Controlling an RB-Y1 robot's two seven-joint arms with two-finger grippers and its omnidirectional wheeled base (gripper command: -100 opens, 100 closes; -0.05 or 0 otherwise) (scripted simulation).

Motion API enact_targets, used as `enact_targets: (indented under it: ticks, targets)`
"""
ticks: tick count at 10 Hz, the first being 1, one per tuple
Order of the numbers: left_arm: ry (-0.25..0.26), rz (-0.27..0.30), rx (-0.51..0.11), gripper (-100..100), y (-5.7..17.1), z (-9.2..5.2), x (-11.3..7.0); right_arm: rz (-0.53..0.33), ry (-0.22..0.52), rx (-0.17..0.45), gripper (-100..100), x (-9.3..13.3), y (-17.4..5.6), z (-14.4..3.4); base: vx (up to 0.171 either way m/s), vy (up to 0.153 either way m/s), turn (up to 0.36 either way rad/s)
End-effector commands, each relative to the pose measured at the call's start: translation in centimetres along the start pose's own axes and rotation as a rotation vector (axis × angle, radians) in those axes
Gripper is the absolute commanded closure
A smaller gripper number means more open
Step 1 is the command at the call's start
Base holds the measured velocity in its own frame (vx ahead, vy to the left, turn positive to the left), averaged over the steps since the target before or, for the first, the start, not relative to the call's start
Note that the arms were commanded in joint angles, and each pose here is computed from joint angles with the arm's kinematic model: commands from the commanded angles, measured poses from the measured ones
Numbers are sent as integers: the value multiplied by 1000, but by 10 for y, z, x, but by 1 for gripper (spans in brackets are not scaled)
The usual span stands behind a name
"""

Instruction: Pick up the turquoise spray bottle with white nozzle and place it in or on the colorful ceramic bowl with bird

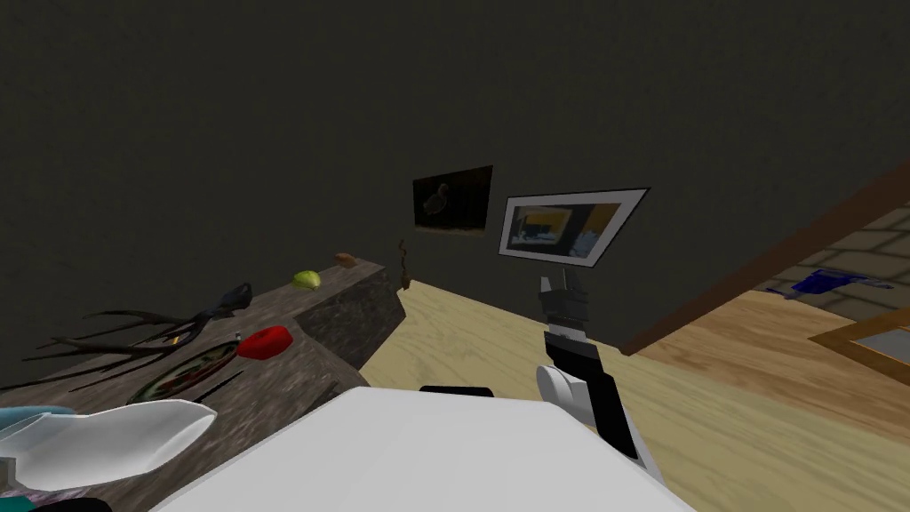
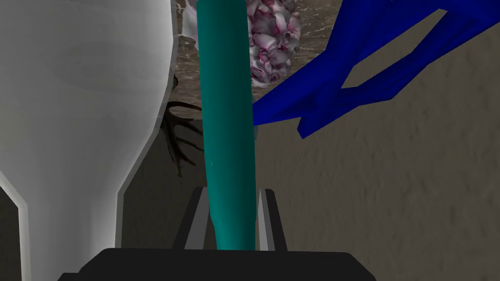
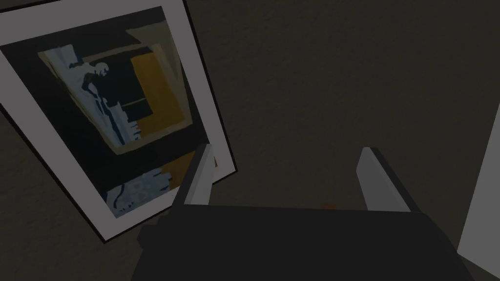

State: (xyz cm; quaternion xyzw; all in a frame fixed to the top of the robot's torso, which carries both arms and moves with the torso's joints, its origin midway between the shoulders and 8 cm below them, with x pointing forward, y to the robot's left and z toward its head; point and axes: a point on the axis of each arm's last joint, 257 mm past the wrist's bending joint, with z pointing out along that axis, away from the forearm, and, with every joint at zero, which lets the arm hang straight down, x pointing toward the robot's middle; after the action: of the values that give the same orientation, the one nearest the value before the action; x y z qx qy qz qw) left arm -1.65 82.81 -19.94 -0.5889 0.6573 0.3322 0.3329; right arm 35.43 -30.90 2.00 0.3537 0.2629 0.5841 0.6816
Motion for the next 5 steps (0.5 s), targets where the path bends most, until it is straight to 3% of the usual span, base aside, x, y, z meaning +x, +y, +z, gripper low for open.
enact_targets:
  ticks: [1, 5]
  targets:
    - [-10, -6, -10, 100, -4, 3, -13, 0, 0, 0, 0, 0, 0, 0, -125, 175, -217]
    - [-31, -10, 2, 100, -28, 6, -44, 0, 0, 0, 0, 0, 0, 0, -108, 169, -196]
